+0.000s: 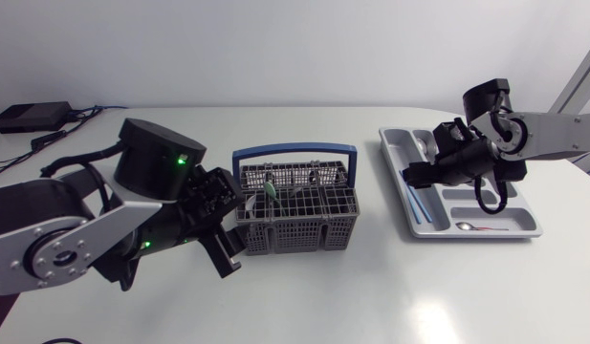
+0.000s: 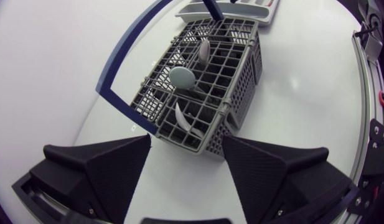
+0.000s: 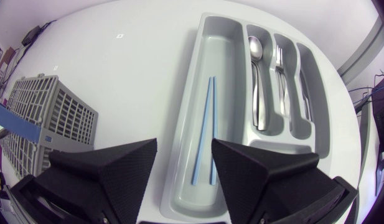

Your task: Unload the cutlery basket into the drawer organizer.

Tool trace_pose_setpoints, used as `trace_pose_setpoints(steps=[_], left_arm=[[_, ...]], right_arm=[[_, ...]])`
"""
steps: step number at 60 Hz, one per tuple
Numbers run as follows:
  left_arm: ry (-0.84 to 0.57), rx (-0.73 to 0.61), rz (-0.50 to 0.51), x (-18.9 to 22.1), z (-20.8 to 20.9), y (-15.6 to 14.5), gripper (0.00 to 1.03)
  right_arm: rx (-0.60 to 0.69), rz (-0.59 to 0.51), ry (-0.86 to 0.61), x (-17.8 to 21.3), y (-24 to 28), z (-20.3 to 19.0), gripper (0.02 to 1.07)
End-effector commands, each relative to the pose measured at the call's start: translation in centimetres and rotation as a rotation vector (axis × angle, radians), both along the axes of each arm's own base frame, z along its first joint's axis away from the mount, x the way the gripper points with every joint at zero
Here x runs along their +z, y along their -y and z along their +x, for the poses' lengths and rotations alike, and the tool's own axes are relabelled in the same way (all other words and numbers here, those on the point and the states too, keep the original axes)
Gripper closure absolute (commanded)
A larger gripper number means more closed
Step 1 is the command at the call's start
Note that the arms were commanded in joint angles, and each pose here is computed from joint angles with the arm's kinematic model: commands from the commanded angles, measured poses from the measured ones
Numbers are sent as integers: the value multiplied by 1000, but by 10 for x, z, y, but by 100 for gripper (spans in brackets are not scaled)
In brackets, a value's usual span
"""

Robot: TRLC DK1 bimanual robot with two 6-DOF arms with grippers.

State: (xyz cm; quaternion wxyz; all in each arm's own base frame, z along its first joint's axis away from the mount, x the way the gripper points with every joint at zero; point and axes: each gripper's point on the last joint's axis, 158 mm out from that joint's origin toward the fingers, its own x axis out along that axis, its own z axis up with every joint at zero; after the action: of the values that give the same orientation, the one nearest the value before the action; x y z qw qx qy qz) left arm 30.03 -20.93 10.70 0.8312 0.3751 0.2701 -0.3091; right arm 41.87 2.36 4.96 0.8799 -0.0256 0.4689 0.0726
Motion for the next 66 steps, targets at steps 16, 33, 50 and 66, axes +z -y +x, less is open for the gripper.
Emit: trace_pose_setpoints(steps=[16,33,50,66], left_arm=[[-35,103,-63,15,17,12,45],[-87,121,-56,19,17,18,45],[-117,132,-32,10,21,19,52],[-143,147,-7,0,21,14,52]], right_arm=[[-18,16,28,14,-3,-12,41],[-18,18,32,26,-4,-19,41],[-19,19,35,29,-4,-24,41],[-15,17,29,29,-5,-25,41]])
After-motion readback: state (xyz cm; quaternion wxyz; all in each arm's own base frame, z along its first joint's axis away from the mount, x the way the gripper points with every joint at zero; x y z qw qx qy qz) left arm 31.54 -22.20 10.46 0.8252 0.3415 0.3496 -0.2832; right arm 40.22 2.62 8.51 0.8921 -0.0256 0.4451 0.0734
